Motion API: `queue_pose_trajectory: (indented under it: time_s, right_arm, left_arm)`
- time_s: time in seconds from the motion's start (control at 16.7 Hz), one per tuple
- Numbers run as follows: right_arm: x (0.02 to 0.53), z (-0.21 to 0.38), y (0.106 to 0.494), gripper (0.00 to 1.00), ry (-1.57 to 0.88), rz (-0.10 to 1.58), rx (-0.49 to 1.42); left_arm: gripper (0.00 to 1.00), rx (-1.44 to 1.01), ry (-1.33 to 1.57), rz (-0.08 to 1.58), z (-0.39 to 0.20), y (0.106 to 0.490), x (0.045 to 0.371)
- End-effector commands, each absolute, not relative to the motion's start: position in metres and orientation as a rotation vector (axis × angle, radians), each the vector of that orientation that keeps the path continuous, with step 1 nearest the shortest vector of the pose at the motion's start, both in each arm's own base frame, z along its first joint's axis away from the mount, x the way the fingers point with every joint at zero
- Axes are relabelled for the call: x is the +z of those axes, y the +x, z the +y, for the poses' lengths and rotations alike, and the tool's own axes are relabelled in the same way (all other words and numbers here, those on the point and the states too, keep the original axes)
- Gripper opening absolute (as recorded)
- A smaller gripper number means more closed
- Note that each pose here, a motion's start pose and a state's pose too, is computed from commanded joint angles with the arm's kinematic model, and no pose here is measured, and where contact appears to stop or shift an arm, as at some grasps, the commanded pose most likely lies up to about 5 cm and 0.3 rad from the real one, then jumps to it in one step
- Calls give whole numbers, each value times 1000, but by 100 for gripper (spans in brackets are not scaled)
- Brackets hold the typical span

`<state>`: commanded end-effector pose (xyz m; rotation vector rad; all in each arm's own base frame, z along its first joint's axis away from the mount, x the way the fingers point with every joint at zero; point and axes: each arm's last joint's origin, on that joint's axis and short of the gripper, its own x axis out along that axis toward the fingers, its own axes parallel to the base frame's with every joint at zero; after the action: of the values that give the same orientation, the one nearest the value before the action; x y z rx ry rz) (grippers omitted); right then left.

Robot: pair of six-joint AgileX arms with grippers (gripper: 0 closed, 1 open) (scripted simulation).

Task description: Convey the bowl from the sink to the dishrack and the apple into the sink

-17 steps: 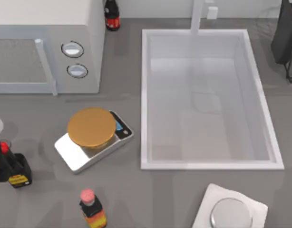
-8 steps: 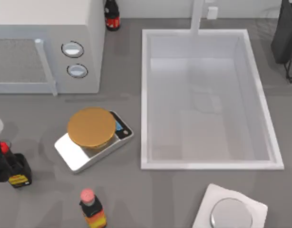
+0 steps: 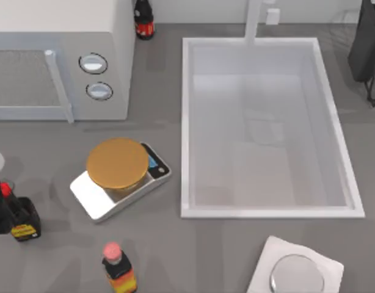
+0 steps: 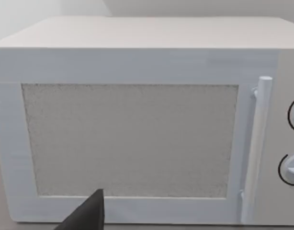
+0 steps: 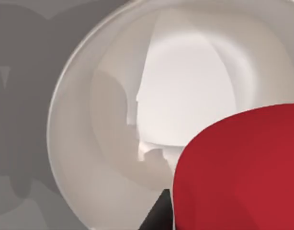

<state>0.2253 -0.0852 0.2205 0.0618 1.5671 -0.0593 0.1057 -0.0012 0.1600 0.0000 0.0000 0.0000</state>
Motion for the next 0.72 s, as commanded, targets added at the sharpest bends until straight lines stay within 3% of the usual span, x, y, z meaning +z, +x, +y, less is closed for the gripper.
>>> queue_pose_trajectory:
  time_s: [0.36,0.72]
  right_arm:
    - [211,-56,257,0,-106,1417,-54]
    - [202,22,305,0,-309,979,-38]
  left_arm:
    - [100,0,0,0,-1,106,160]
    - [100,0,0,0,-1,106,160]
